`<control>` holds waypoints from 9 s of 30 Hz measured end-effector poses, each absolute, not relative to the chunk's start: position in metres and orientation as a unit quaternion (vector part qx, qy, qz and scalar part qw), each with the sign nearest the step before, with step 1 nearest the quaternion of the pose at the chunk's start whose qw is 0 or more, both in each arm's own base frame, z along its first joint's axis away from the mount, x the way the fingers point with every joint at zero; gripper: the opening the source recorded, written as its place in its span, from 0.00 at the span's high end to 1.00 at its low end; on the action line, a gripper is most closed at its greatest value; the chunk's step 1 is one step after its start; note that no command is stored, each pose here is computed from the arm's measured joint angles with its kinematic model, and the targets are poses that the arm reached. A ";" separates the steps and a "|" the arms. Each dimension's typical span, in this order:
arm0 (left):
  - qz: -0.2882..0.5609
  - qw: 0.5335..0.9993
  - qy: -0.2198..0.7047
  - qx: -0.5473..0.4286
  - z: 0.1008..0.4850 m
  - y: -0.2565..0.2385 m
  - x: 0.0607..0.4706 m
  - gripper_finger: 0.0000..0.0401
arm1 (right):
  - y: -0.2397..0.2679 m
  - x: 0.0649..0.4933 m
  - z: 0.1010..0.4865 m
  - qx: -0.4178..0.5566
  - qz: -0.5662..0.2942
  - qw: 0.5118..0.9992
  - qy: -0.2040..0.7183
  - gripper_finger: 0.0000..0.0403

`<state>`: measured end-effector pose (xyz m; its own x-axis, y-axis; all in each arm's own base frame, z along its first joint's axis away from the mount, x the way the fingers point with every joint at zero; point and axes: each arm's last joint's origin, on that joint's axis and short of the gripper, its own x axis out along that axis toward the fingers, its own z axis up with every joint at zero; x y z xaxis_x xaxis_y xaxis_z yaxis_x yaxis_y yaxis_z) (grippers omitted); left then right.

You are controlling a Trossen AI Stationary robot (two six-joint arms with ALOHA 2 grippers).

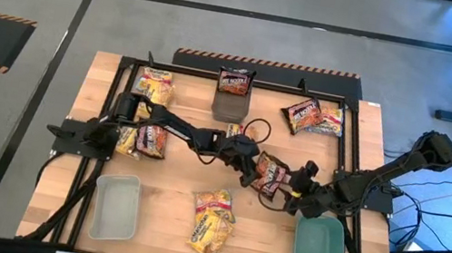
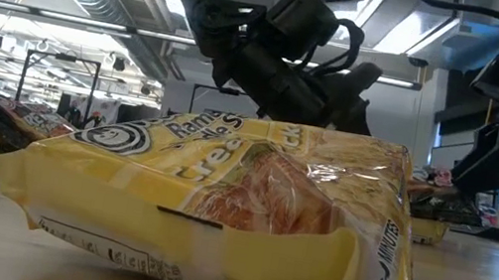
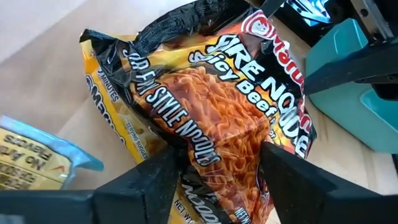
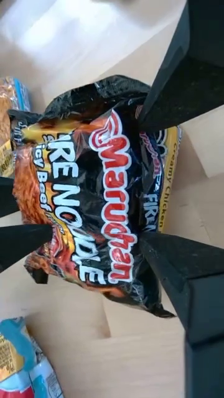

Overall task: Sort Maruchan noodles
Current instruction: Put the bottom right black noodle pack into the black bin

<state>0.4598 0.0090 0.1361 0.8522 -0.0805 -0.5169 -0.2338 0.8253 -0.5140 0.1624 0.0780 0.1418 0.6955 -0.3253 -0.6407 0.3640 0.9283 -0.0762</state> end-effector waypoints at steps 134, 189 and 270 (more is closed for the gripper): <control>0.080 0.974 0.209 0.045 0.202 -0.004 0.246 0.61 | -0.094 0.319 0.324 -0.155 -0.144 0.919 0.332 0.77; 0.096 0.973 0.206 0.030 0.202 0.001 0.246 0.61 | -0.218 0.417 0.220 -0.185 -0.034 0.693 0.696 0.75; 0.079 0.974 0.207 0.050 0.203 0.001 0.246 0.61 | -0.235 0.420 0.270 -0.141 -0.074 0.801 0.577 0.48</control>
